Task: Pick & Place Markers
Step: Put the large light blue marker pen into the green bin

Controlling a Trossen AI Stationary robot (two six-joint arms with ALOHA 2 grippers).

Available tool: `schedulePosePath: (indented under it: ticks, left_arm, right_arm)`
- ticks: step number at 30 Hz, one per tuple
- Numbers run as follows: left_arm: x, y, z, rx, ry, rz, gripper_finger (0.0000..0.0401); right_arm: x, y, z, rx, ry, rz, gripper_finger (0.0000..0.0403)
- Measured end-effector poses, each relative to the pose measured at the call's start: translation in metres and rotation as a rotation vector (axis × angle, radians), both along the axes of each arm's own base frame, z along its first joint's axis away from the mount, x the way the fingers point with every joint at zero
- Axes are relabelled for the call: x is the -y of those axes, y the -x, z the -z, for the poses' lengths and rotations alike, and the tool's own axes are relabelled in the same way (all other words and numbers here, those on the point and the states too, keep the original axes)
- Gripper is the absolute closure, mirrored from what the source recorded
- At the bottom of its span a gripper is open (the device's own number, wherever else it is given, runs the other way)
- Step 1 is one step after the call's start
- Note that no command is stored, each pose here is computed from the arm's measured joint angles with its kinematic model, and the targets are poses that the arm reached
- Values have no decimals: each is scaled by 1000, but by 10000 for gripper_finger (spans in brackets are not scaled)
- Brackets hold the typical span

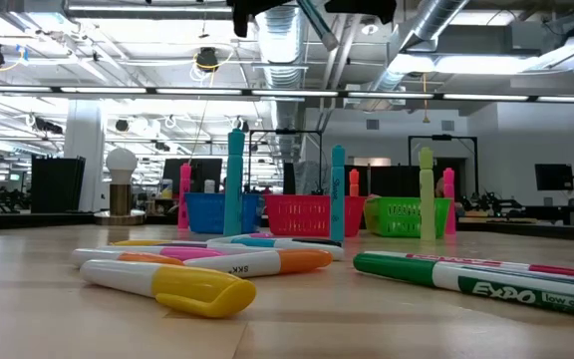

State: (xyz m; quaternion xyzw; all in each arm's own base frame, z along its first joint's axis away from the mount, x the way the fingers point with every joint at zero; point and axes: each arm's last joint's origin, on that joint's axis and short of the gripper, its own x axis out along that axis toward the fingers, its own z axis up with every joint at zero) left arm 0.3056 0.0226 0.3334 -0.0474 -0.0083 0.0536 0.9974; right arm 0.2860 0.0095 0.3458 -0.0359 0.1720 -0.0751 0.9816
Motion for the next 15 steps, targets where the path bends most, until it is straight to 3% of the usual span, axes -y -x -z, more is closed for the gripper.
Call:
schedulePosePath:
  ticks: [15]
  left_arm:
    - [11,-7,-2,80,22,40,316]
  right_arm:
    - [1,0,0,1,-1,3,199]
